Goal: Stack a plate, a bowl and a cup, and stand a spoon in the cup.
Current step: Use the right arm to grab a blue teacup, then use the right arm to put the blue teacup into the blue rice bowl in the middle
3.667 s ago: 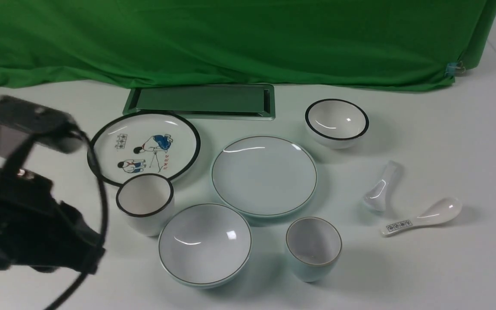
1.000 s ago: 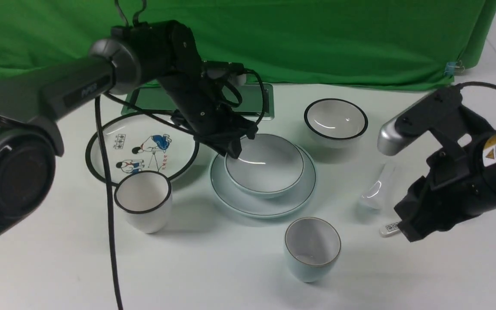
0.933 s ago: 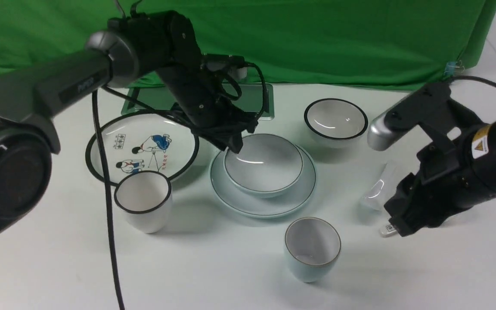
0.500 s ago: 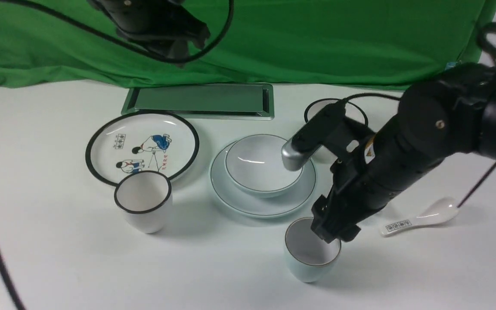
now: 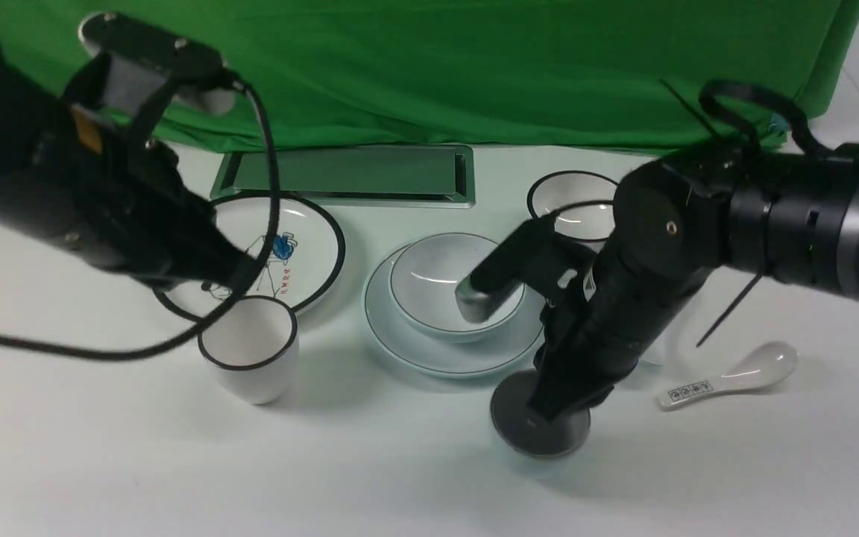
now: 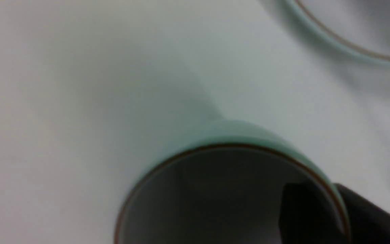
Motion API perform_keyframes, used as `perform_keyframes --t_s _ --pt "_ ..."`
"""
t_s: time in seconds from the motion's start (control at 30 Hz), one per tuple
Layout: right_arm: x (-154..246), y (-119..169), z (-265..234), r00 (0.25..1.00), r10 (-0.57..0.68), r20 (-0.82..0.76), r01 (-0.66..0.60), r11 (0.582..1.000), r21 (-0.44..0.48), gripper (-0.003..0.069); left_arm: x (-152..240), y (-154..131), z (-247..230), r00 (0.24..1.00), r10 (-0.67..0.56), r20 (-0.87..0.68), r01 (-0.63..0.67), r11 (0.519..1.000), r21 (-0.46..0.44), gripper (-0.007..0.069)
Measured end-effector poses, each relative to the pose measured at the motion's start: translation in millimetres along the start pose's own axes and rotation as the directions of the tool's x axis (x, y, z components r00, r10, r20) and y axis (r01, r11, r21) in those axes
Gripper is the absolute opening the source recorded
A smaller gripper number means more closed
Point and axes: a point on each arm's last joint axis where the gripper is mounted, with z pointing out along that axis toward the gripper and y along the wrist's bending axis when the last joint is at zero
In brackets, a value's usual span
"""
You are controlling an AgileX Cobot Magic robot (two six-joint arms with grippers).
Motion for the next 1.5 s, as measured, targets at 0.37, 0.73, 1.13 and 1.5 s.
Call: perform_keyframes --t_s 0.37,0.73,1.13,1.5 --pt "-76.2 -40.0 -33.2 0.988 -0.019 0.153 -0.002 0.991 0.133 0.0084 14.5 -3.9 -2.0 0.989 -0.031 0.142 0.032 0.999 -0.003 -0.0007" --pt "-97.4 -70.1 28.4 0.993 0.081 0.082 -0.091 0.988 0.122 0.0084 14.3 -4.1 -2.0 0.989 -0.035 0.145 0.035 0.999 0.000 -0.0007" --pt "-88.0 -72.6 16.3 0.993 0.112 -0.025 -0.107 0.984 0.146 0.0444 13.7 -4.0 -2.1 0.988 -0.033 0.152 0.034 0.999 -0.002 -0.0007" --pt "-24.9 -83.3 -69.2 0.978 0.202 -0.043 -0.188 0.956 0.225 0.0531 13.7 -4.0 -2.1 0.988 -0.030 0.151 0.031 1.000 -0.002 -0.0007"
